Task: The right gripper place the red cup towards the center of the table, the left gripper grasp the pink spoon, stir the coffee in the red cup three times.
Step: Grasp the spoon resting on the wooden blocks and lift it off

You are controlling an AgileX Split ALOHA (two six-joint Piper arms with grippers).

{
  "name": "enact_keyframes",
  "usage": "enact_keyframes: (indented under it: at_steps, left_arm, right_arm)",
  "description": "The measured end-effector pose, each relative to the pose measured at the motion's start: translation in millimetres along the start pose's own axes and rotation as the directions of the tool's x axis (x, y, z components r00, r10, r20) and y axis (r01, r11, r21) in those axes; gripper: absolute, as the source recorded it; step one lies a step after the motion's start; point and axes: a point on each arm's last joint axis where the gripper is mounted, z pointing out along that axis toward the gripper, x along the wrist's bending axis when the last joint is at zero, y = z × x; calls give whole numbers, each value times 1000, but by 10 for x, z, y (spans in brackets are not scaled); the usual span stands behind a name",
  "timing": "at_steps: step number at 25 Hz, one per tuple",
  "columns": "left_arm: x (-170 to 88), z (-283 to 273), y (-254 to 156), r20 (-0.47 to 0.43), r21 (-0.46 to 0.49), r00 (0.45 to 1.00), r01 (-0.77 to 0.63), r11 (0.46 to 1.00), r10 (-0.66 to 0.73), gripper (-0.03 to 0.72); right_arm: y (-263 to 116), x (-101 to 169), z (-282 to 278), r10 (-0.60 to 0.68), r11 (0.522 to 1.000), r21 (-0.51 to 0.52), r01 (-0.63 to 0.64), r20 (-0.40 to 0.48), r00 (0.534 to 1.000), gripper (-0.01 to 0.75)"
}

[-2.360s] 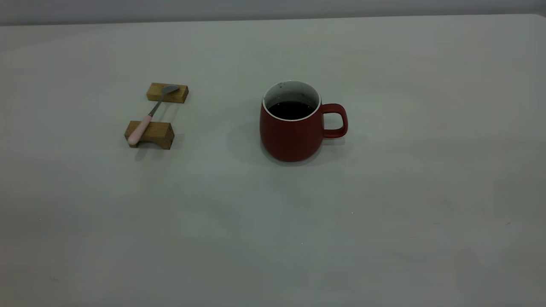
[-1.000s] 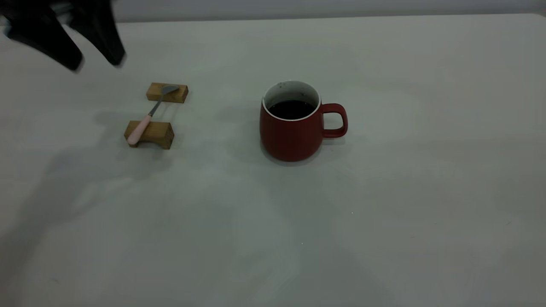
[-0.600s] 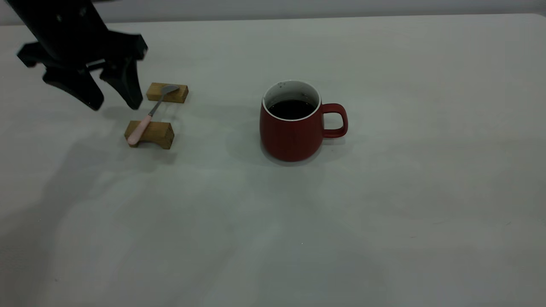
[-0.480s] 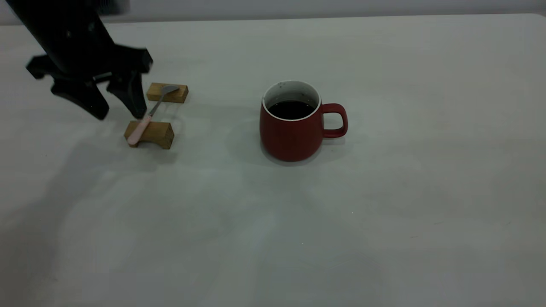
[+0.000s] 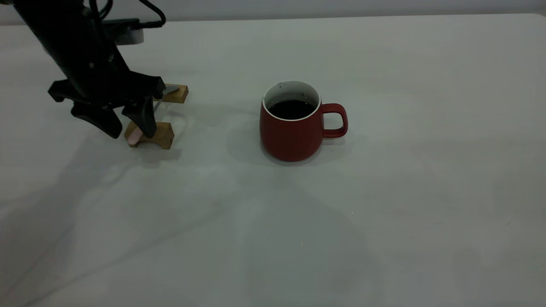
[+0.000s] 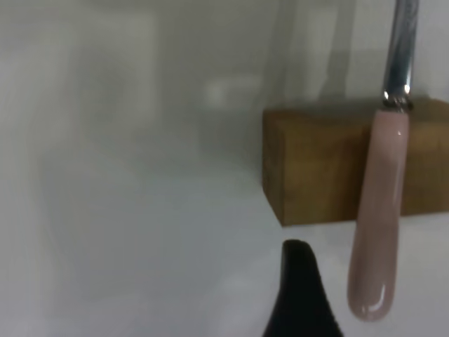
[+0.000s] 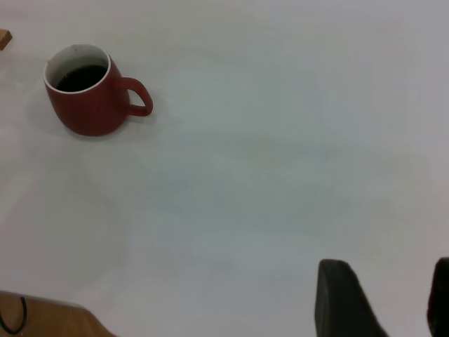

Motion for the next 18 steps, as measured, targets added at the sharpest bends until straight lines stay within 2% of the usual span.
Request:
enact_keyframes:
  at_steps: [3, 6, 8, 12, 16, 18]
  left_arm:
    - [4, 68, 30, 0, 5, 1000, -2, 1000, 2, 572]
    - [7, 100, 44, -1, 7, 1000, -3, 1000, 3, 502]
    - [7, 100, 47, -1, 7, 1000, -3, 1000, 3, 420]
    - [3, 99, 53, 1, 19, 1000, -2, 1000, 2, 182]
    - [-32, -40, 139, 17, 61, 1000, 2, 998, -3, 175]
    - [-95, -245, 208, 54, 108, 998, 29, 994, -35, 175]
  right_arm:
    - [0, 0, 0, 0, 1000, 0, 0, 0, 1000, 334]
    - [0, 0, 0, 0, 1000, 0, 0, 0, 1000, 334]
    - [0, 0, 0, 0, 1000, 0, 0, 0, 1000, 334]
    - [0, 0, 0, 0, 1000, 0, 0, 0, 1000, 334]
    - [0, 0, 0, 0, 1000, 0, 0, 0, 1000, 334]
    - [-1, 0, -1, 0, 1000, -1, 0, 0, 1000, 334]
